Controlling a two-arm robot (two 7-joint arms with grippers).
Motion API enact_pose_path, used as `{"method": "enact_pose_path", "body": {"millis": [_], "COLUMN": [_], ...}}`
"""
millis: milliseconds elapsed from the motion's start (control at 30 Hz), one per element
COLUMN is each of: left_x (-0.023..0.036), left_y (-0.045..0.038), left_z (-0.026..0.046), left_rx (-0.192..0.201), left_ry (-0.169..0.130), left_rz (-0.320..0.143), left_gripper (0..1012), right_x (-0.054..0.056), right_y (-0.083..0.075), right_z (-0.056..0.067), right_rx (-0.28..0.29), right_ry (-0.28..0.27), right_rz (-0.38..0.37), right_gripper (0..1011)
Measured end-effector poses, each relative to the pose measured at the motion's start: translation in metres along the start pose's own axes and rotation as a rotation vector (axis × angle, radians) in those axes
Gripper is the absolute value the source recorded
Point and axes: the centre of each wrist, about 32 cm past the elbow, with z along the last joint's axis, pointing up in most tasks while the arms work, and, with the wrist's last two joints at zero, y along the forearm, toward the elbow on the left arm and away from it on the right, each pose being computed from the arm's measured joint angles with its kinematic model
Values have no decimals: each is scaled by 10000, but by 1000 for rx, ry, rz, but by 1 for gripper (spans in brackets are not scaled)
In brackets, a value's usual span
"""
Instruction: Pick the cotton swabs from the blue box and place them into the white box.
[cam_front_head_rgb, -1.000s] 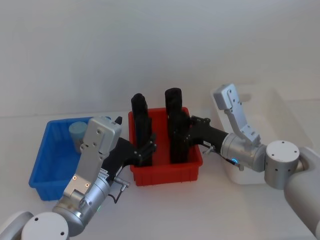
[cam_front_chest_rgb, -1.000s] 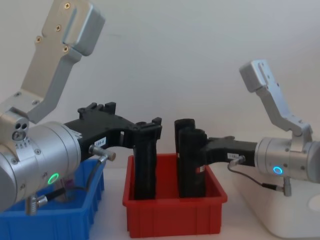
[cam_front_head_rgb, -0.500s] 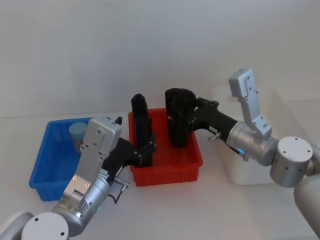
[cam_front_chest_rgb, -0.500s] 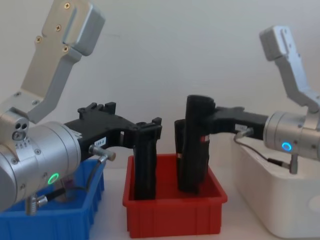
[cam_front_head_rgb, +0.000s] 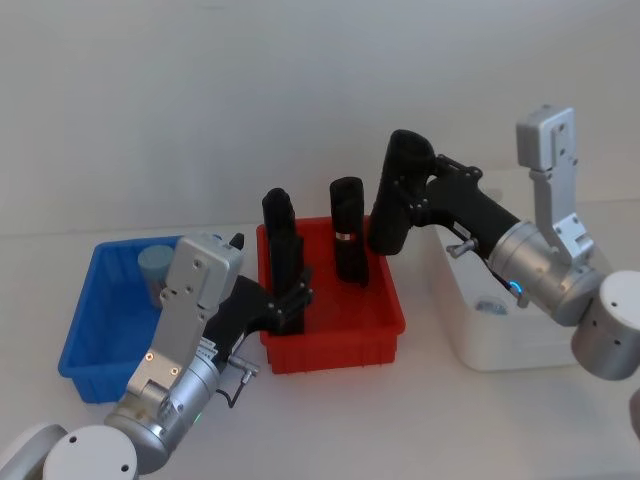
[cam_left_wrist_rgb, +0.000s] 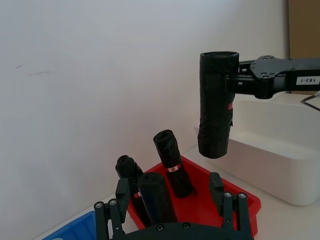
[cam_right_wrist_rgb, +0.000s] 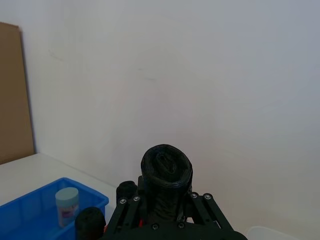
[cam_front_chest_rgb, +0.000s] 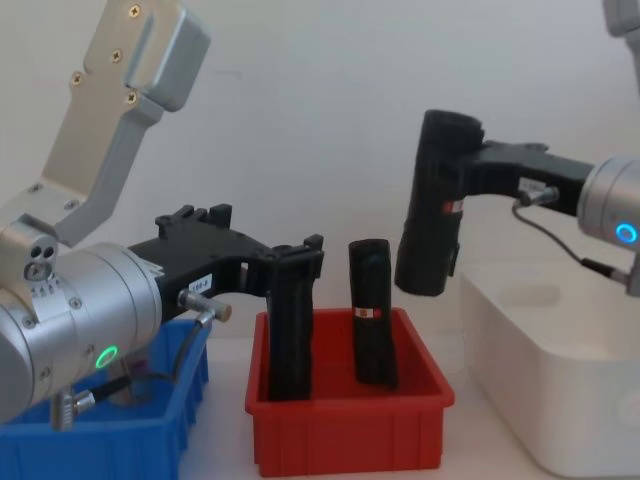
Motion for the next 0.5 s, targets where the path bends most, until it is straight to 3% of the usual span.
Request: {"method": "enact_pose_path", "body": {"millis": [200,500], "left_x": [0,0], "left_y": [0,0], "left_z": [0,0], "left_rx": [0,0], "left_ry": [0,0], "left_rz": [0,0], "left_gripper": [1004,1004], "right_x": [-21,-12], "right_y": [-169,-403], "right_z": [164,313], "right_rx": [18,6], "right_ry": [-9,-14], "right_rz": [-82,-199], "right_gripper": [363,363]}}
